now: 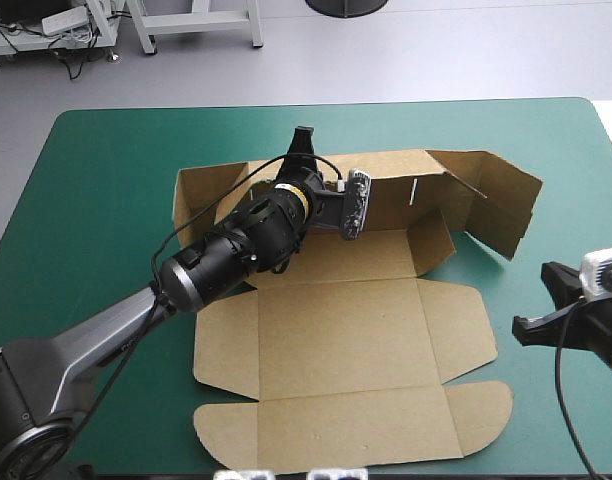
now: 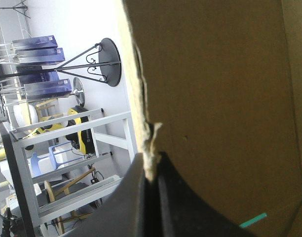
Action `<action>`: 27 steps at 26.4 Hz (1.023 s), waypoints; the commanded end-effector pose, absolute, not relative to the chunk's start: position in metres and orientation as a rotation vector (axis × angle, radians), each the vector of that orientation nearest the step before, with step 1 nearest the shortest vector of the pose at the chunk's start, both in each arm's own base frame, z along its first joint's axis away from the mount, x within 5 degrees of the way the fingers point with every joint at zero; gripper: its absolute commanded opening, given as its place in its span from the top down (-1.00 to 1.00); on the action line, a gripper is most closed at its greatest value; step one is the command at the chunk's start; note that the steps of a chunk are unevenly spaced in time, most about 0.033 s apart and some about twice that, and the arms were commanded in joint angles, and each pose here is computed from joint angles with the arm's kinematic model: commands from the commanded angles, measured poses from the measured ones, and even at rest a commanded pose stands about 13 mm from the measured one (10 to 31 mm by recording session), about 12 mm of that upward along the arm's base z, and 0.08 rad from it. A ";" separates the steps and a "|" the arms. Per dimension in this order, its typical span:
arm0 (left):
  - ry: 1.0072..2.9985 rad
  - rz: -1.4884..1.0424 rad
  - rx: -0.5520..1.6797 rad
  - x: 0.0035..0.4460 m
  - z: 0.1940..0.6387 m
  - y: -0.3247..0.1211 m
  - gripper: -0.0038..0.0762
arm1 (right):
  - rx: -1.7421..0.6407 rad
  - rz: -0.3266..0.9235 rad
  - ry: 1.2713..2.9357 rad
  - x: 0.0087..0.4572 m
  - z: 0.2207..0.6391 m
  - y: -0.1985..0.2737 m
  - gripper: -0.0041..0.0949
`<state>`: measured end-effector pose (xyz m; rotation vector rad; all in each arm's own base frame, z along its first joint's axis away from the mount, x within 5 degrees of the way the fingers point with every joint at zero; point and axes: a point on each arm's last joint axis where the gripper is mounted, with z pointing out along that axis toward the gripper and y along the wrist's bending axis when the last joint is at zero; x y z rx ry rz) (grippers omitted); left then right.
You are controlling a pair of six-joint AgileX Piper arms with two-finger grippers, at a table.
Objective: Fold the box
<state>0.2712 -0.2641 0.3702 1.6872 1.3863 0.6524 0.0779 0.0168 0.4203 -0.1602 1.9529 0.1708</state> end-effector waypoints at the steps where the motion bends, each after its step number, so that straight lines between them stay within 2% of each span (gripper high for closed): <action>1: 1.304 0.608 1.588 0.265 0.375 -0.264 0.93 | -0.103 0.089 1.823 0.083 0.459 0.010 0.95; 6: 1.353 0.624 1.547 0.265 0.354 -0.261 0.93 | -0.129 0.054 1.877 0.131 0.497 0.018 0.95; 10: 1.382 0.616 1.525 0.263 0.355 -0.260 0.93 | -0.161 0.043 1.931 0.172 0.514 0.026 0.95; 12: 1.360 0.586 1.509 0.252 0.363 -0.263 0.93 | -0.189 0.034 1.985 0.207 0.521 0.033 0.95; 21: 1.375 0.534 1.464 0.238 0.378 -0.258 0.93 | -0.266 0.018 2.178 0.298 0.519 0.044 0.95; 27: 1.379 0.536 1.464 0.239 0.377 -0.258 0.93 | -0.162 0.318 2.201 0.345 0.500 0.009 0.95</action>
